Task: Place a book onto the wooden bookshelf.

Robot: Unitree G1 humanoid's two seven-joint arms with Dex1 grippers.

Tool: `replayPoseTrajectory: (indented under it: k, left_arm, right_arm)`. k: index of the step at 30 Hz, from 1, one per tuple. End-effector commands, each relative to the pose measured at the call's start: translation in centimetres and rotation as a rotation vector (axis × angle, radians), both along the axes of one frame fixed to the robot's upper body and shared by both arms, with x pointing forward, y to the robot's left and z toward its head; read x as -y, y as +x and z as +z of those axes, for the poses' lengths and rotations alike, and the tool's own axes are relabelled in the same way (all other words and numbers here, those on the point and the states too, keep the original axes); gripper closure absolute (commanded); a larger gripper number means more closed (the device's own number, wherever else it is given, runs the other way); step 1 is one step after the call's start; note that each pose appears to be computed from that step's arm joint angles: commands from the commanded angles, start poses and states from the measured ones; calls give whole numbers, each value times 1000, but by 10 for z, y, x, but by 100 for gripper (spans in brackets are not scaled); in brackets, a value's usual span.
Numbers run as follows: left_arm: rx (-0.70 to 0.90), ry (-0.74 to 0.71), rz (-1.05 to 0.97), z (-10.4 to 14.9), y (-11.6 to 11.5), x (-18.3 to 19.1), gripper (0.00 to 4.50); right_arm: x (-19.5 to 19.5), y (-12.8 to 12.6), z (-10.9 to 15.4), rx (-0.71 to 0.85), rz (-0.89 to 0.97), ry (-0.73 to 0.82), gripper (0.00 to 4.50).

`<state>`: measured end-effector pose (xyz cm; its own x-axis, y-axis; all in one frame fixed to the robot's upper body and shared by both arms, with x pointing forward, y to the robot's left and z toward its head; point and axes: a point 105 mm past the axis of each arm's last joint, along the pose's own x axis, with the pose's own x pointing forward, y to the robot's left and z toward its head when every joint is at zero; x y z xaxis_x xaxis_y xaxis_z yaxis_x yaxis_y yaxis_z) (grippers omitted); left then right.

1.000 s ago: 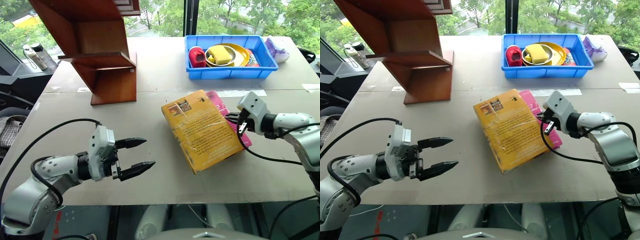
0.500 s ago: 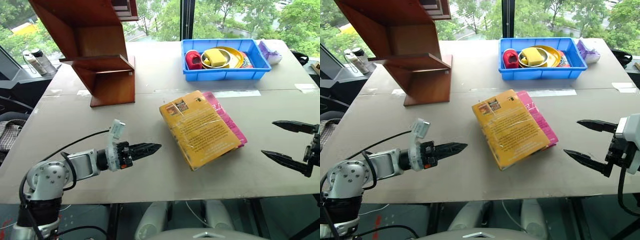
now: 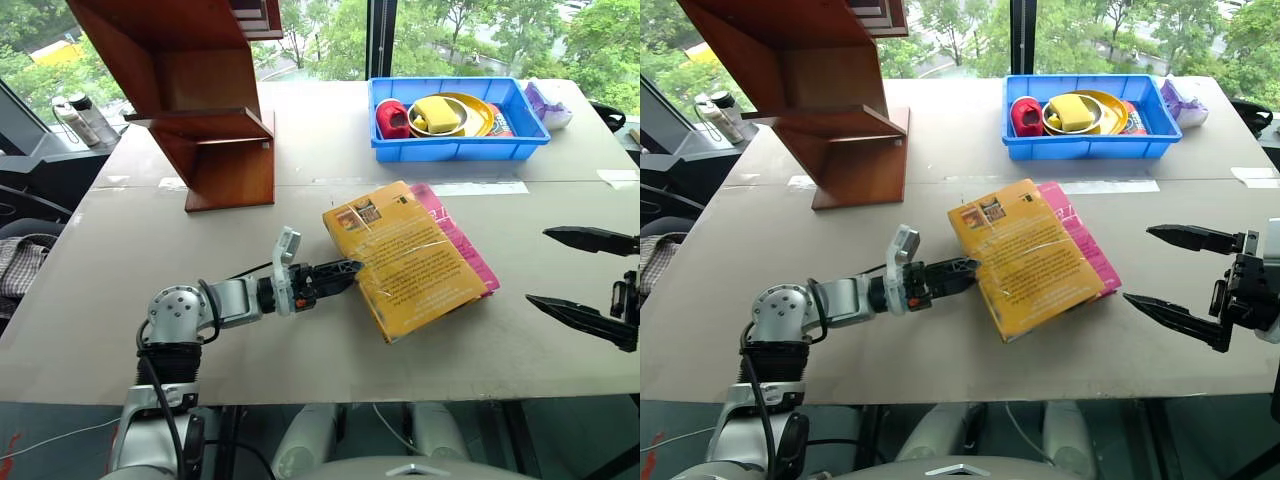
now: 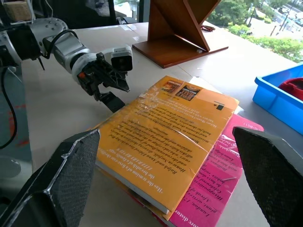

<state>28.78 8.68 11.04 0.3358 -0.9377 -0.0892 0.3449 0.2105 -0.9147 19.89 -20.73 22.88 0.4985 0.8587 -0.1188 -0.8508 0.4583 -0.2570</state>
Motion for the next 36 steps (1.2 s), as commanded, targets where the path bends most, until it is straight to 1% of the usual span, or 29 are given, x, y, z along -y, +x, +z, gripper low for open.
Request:
replayPoseTrajectory:
  k: [1,3,4,5,6,8,10,11,12,13,16,17,18,19,21,22,26,28,30,32,34,36]
  left_arm:
    - [-22,-1,-1,-6,6,13,23]
    - [-30,-4,-2,-10,6,20,23]
    - [-32,-10,-4,-11,6,21,72]
    - [-38,-15,-4,-13,5,22,90]
    - [-43,-23,-9,-14,4,23,133]
    - [-42,-28,-10,-16,2,21,238]
    - [-40,-29,6,-17,2,17,319]
    - [-30,-29,17,-17,2,13,368]
    - [-3,-43,31,-11,2,8,407]
    - [27,-64,51,-4,2,2,426]
    - [202,-52,109,24,3,-22,430]
    - [349,4,158,44,9,-34,430]
    - [454,43,187,58,12,-43,430]
    - [604,139,222,75,19,-51,430]
    - [848,286,250,106,28,-59,430]
    - [938,339,252,117,29,-62,430]
    - [1479,755,83,164,22,-58,430]
    - [1711,931,64,195,21,-59,430]
    - [1875,1152,71,223,26,-65,430]
    - [1995,1350,80,251,29,-73,430]
    - [2045,1488,64,269,30,-84,430]
    - [2014,1624,23,280,33,-99,430]
  right_arm:
    - [-7,-3,5,31,23,-16,5]
    - [-8,-5,4,30,21,-18,5]
    - [-9,-5,3,29,20,-17,0]
    - [-9,-5,2,28,16,-17,0]
    - [-9,-5,1,25,14,-19,0]
    - [-11,-6,0,22,15,-18,0]
    - [-14,-6,0,23,22,-11,0]
    - [-15,-5,0,24,26,-6,0]
    - [-17,-5,0,26,32,-4,0]
    - [-17,-5,0,28,37,1,0]
    - [-18,0,4,47,44,23,0]
    - [-18,4,6,62,45,39,0]
    - [-19,7,7,72,46,49,0]
    - [-20,12,9,87,47,64,0]
    - [-22,20,12,110,55,86,0]
    - [-23,23,12,119,58,92,0]
    - [-24,36,21,157,69,128,0]
    - [-20,42,29,187,69,139,0]
    - [-18,48,37,219,69,151,0]
    - [-15,54,42,246,67,157,0]
    - [-18,60,45,274,66,163,0]
    - [-20,64,46,297,68,175,0]
